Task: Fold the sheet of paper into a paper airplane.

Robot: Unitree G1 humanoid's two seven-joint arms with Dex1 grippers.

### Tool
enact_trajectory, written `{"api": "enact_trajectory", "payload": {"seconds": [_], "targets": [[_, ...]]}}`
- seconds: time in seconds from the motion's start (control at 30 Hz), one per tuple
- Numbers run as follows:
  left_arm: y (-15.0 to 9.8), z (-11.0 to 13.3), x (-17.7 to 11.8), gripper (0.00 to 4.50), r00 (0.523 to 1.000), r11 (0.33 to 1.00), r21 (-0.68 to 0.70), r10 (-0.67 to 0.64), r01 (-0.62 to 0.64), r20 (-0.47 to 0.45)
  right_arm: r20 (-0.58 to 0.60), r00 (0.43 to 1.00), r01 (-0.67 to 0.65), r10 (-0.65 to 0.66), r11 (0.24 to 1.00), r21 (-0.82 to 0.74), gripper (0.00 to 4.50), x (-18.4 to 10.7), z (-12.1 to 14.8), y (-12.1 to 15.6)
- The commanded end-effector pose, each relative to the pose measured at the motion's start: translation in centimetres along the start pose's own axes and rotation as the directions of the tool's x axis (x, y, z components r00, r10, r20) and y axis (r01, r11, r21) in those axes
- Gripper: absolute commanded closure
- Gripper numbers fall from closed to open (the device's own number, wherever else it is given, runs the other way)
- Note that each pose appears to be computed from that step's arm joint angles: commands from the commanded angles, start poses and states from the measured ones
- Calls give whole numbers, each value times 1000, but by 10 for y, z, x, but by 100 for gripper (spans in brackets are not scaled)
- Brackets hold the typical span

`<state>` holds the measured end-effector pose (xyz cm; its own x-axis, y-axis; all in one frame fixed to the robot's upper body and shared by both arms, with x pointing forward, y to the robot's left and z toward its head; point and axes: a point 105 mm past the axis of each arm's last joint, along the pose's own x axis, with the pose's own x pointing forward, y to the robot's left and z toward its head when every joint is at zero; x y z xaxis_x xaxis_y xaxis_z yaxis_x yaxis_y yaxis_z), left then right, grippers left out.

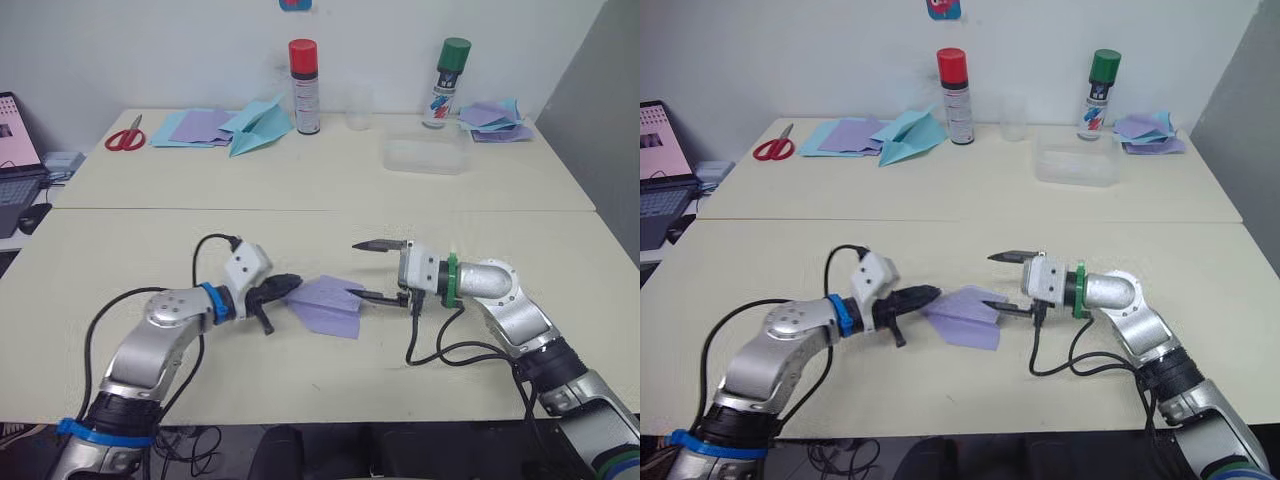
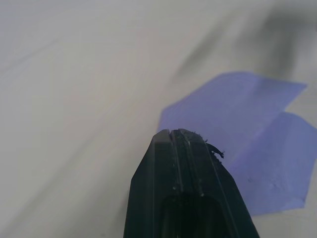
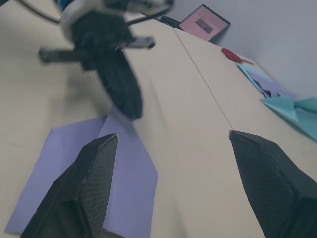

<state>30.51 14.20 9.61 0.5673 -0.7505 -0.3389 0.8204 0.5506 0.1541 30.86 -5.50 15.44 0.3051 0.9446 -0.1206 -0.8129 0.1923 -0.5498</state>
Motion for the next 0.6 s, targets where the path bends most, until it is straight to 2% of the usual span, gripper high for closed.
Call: {"api": "enact_trajectory", "payload": {"seconds": [0.03,0.17,0.27,0.37,0.6], "targets": [[-9,-4,1,447,998,999,4,-54,54,-12,-2,999,38,-38,998,44,76,-4,6,0],[-14,-18,2,447,995,997,-16,-82,81,-64,-47,998,39,-34,992,118,76,-5,-2,8],[-20,-27,4,447,990,995,-15,-101,101,-93,-93,995,61,-39,966,249,76,-7,-13,12],[-26,-31,6,447,989,993,-26,-118,116,-93,-136,989,108,-50,883,457,76,-9,-23,13],[-24,-37,1,447,990,996,-10,-94,94,-102,-222,975,168,-12,698,696,76,-14,-33,15]]}}
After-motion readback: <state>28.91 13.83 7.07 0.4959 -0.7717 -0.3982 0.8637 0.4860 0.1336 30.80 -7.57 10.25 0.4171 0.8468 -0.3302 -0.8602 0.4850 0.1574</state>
